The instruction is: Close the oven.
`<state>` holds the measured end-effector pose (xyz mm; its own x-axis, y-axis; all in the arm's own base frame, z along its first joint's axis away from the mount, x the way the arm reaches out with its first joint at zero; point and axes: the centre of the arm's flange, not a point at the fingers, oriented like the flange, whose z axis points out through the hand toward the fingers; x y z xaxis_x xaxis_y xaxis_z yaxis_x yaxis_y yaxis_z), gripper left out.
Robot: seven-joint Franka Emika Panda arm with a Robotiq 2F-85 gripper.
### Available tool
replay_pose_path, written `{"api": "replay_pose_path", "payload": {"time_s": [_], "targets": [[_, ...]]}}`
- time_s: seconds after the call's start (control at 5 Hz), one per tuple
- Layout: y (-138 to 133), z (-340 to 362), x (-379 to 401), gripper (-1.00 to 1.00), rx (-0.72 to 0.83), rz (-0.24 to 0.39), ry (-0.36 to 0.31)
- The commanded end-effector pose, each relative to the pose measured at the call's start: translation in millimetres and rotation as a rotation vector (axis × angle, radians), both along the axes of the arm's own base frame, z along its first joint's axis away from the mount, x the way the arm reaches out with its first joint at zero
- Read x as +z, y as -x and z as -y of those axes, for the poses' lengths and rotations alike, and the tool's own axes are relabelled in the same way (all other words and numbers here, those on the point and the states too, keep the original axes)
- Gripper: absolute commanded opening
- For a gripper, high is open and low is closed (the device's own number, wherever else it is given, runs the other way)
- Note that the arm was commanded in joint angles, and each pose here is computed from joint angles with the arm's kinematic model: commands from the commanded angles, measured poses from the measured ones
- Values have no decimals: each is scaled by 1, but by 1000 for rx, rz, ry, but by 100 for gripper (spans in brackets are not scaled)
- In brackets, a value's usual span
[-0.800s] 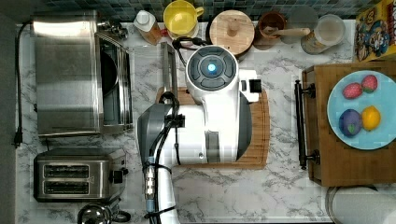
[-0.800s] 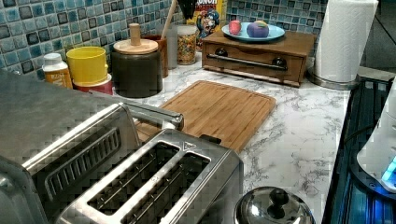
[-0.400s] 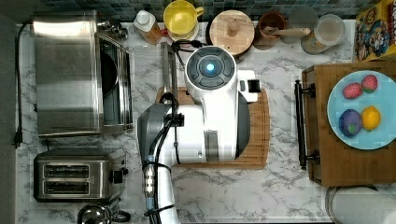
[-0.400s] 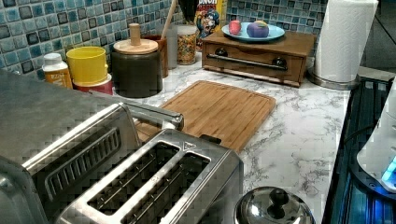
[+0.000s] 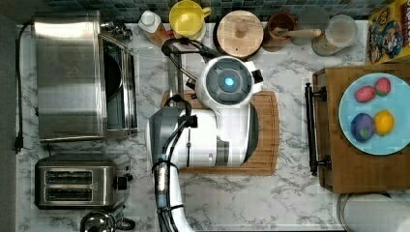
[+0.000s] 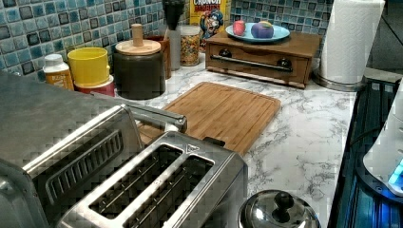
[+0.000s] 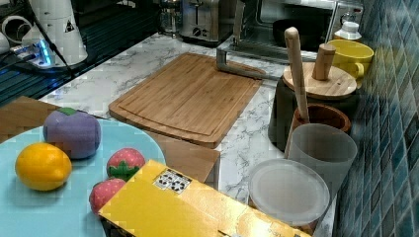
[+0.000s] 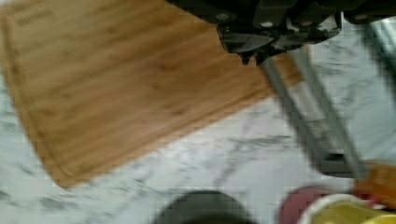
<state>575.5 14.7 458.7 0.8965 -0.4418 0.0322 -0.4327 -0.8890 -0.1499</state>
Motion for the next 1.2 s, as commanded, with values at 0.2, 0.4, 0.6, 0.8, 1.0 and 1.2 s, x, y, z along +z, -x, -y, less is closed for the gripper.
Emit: {"api": "replay_pose_path", "payload": {"time_s": [0.2, 0.4, 0.6, 0.8, 1.0, 1.2], "targets": [[-17, 50, -47, -100, 198, 87, -235], [-22, 38, -59, -100, 313, 142, -270], [-25, 23, -75, -100, 394, 185, -291], [-30, 16, -93, -100, 406, 265, -349], [-36, 13, -118, -100, 390, 310, -398], [-45, 11, -136, -100, 406, 332, -448]]}}
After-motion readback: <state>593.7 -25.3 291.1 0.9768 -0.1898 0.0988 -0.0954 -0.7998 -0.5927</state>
